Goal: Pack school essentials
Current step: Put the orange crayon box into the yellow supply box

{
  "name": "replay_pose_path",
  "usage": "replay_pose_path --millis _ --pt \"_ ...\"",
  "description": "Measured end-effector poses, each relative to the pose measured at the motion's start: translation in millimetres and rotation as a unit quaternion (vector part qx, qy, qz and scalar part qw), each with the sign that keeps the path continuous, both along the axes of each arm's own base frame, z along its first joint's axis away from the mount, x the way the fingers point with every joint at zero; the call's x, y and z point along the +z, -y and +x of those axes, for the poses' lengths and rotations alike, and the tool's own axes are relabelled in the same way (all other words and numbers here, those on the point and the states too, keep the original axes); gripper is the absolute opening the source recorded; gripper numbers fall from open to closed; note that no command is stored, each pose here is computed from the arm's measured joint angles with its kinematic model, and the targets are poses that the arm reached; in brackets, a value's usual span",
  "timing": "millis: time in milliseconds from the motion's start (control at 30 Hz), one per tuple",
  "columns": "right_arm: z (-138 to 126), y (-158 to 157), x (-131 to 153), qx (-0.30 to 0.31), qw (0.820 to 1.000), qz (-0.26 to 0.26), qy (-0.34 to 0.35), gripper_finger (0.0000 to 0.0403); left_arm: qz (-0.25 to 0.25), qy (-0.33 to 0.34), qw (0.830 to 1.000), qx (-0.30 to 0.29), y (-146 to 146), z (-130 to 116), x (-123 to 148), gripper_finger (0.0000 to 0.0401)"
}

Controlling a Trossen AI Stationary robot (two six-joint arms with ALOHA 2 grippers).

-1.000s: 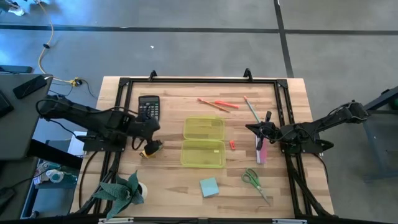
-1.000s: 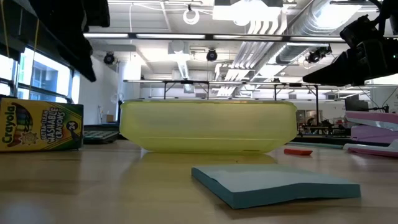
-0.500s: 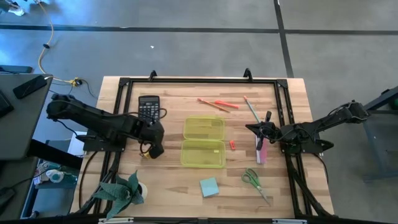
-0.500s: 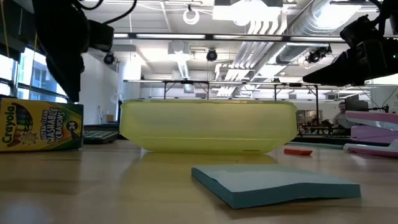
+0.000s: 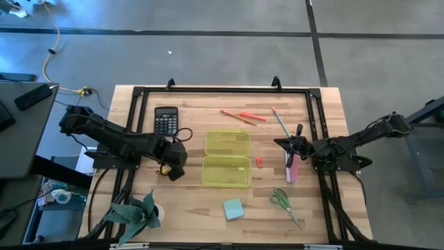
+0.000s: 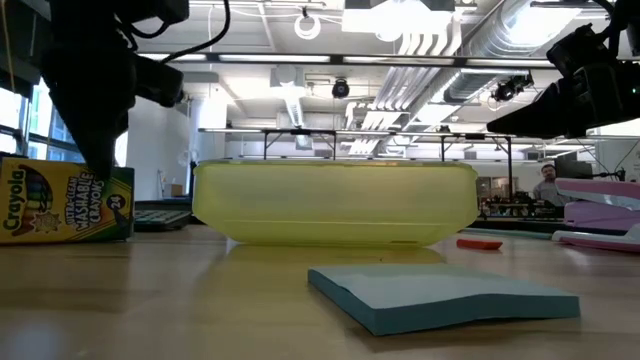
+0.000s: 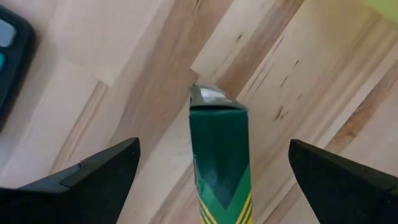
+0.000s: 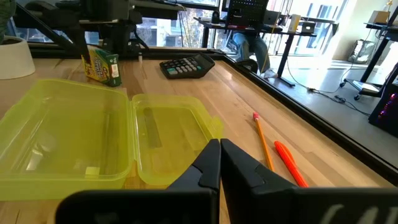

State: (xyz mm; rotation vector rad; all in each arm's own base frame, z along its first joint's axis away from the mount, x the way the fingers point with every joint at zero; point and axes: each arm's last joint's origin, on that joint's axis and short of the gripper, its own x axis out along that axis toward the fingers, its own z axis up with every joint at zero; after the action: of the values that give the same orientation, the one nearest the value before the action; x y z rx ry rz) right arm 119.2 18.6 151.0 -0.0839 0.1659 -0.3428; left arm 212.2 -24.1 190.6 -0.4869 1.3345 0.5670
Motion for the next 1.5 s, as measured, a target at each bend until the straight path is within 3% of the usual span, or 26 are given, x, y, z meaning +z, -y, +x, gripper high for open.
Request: replay_pose_path --millis 200,1100,1267,1500 --pt "0.0 0.0 0.0 0.0 1.0 0.0 0.0 0.0 -0.019 -0.022 1.0 -0.008 4.0 2.9 -7.8 0.0359" --pt "0.0 0.0 -0.1 0.0 1.0 0.0 0.0 0.0 -0.015 -0.04 0.999 -0.013 4.1 4.2 -13.4 0.0109" --pt "0.0 0.0 0.0 0.0 1.0 0.0 0.0 0.0 -0.014 -0.041 0.999 -0.019 4.0 4.2 -13.4 0.0087" --pt "0.0 0.0 0.0 0.0 1.0 0.0 0.0 0.0 -0.023 -0.036 0.998 -0.052 3.7 7.7 -8.5 0.0087"
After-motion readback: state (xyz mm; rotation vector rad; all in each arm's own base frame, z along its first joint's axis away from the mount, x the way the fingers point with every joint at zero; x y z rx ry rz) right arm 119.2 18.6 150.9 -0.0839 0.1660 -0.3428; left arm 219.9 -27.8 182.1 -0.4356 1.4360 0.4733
